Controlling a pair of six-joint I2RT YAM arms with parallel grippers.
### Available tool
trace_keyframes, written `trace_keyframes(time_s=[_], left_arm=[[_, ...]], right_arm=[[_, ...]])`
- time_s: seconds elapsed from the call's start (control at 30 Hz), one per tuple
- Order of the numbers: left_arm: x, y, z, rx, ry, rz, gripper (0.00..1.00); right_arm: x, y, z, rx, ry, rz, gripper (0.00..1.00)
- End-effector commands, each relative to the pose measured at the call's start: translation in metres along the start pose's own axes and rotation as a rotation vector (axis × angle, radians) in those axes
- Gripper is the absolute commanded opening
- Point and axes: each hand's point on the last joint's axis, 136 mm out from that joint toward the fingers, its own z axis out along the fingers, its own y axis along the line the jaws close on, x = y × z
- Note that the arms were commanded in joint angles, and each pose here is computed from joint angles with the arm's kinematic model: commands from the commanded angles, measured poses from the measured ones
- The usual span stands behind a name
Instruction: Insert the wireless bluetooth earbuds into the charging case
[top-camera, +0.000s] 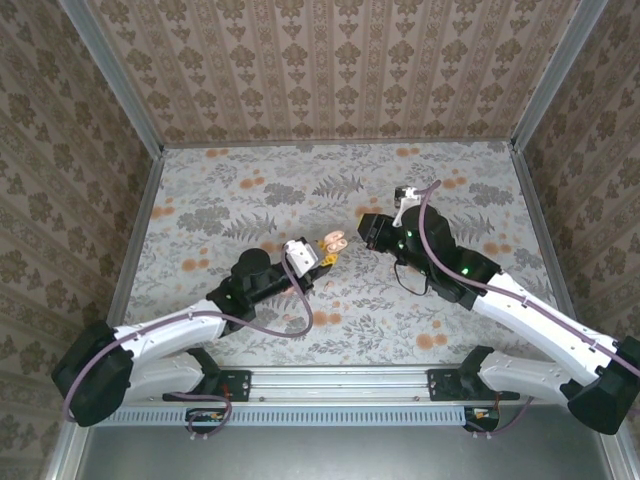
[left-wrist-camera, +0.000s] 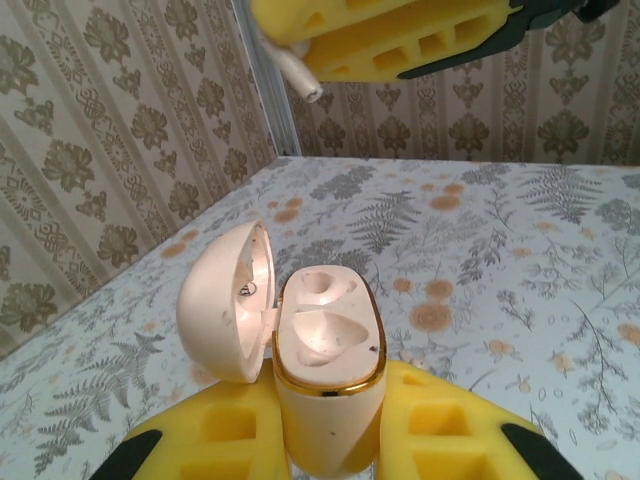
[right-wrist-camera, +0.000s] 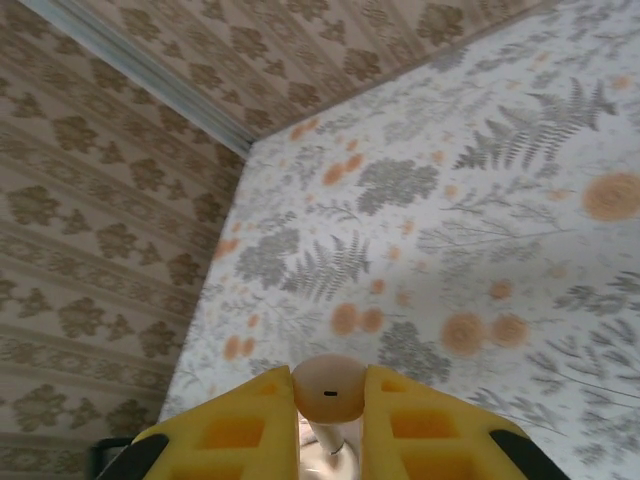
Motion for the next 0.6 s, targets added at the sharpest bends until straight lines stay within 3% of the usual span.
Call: trace_keyframes(time_s=[0.0, 0.57], left_arm=[[-0.041, 0.012, 0.005, -0.062, -0.128, -0.007, 0.0], [-0.058, 0.022, 0.012, -0.114, -0.172, -0.129, 0.0]], right_arm=[[-0.008, 0.019, 0.0, -0.078, -0.065, 0.048, 0.17], [0.013, 0.034, 0.008, -0.174, -0.043, 0.092, 0.17]])
